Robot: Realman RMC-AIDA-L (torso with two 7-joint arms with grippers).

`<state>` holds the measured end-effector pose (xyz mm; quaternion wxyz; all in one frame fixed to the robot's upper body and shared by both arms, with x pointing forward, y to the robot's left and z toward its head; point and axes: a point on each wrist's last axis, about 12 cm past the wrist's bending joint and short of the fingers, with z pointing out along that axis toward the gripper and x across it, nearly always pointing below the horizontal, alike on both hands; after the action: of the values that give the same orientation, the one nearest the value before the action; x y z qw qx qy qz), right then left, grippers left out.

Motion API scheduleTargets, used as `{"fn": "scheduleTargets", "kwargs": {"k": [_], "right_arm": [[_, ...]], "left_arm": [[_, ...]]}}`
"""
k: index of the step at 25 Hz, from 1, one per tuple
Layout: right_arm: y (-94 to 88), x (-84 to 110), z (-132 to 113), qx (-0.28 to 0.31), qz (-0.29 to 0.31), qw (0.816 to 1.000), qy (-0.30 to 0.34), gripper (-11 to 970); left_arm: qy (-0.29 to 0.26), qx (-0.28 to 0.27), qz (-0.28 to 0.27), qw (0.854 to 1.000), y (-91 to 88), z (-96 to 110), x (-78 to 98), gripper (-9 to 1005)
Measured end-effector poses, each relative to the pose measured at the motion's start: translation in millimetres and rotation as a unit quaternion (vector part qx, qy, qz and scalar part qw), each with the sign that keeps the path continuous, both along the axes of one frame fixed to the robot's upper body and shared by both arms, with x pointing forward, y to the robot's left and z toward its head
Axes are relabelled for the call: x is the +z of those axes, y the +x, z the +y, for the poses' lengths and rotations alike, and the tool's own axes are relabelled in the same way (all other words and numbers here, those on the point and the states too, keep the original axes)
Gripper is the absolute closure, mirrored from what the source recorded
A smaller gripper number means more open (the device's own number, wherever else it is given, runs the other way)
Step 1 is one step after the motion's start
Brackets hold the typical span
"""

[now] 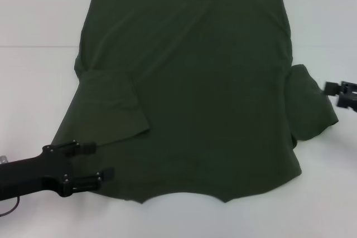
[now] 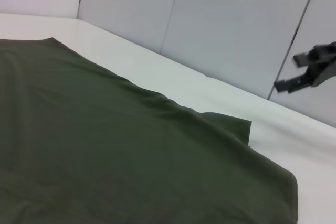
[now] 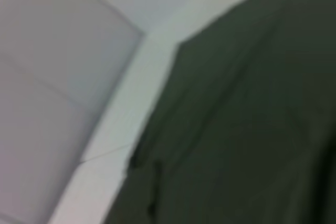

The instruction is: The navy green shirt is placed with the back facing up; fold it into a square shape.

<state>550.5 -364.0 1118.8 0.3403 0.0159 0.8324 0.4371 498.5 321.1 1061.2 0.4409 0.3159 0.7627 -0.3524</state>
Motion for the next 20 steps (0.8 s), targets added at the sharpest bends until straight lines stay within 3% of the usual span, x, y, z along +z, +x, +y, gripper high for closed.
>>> {"fn": "scheduleTargets", "kwargs": {"k": [4,9,20], "right_arm": [[11.3,7.7,-19.8,-0.047,0.070,0.996,-0.041,17],[26.2,24.7,-30.9,-0.086,0.095,0.987,-0.093,19],[65.5,44.7,-18.1,-0.091,0.134,0.964,-0.209,28]], "left_arm": [[0.000,0.000,0.001,1.000,-0.7,0.0,-0.6,128],[0.002,-0.001,0.002,1.000,-0.9,0.5,-0.8,129],[0.003,-0.002,0.005,1.000,2.2,-0.4,0.5,131]]}}
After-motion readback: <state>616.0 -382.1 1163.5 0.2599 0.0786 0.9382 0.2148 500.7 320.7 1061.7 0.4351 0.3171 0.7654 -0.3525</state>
